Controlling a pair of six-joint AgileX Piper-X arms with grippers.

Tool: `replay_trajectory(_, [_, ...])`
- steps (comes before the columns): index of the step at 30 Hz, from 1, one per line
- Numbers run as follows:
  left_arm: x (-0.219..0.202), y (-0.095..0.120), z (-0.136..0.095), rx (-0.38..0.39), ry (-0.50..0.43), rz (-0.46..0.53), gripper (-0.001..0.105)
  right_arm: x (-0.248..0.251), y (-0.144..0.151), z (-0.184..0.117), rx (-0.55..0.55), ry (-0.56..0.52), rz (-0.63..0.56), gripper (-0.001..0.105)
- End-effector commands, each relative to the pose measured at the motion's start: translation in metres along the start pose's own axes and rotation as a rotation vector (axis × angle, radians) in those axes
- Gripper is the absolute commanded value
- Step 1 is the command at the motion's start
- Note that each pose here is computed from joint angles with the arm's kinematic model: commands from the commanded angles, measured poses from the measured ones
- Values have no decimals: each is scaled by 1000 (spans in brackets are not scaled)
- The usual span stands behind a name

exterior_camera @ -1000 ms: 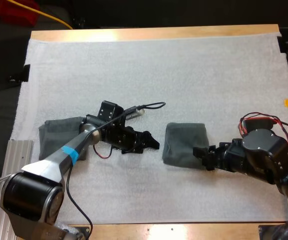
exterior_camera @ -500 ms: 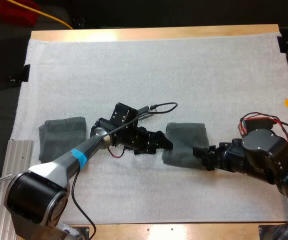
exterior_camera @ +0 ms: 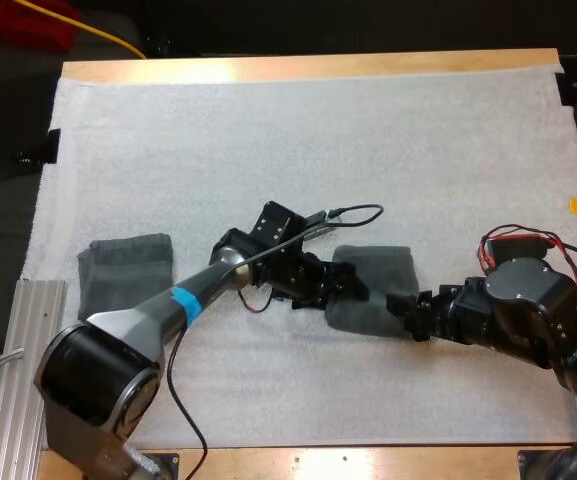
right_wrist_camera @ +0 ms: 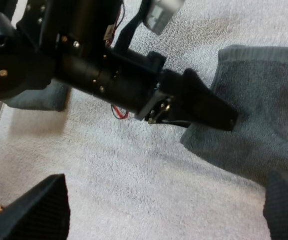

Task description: Pick towel from pile, fold and stack

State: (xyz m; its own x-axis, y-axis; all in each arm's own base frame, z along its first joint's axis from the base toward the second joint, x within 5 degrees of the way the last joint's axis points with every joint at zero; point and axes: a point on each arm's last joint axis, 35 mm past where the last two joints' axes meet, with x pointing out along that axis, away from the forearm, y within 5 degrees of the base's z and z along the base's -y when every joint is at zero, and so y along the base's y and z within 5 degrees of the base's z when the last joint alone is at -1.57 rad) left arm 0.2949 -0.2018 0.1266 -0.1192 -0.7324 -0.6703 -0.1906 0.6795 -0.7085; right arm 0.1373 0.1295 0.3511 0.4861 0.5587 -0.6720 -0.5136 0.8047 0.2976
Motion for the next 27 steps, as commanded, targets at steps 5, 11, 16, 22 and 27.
replay_trajectory(5, [13, -18, 1, 28, 72, -45, 71, -3, 1, 2, 5, -9, 11, 77])
replay_trajectory(11, [25, -32, 3, 51, 109, -61, 68, -3, 1, 2, 5, -9, 11, 77])
replay_trajectory(16, [26, -33, 2, 62, 102, -54, 45, -3, 1, 2, 5, -9, 11, 77])
replay_trajectory(22, [26, -33, 2, 80, 102, -55, 0, -3, 1, 2, 5, -9, 11, 77])
replay_trajectory(27, [24, -36, 0, 127, 121, -77, 0, -3, 1, 2, 5, -9, 11, 77])
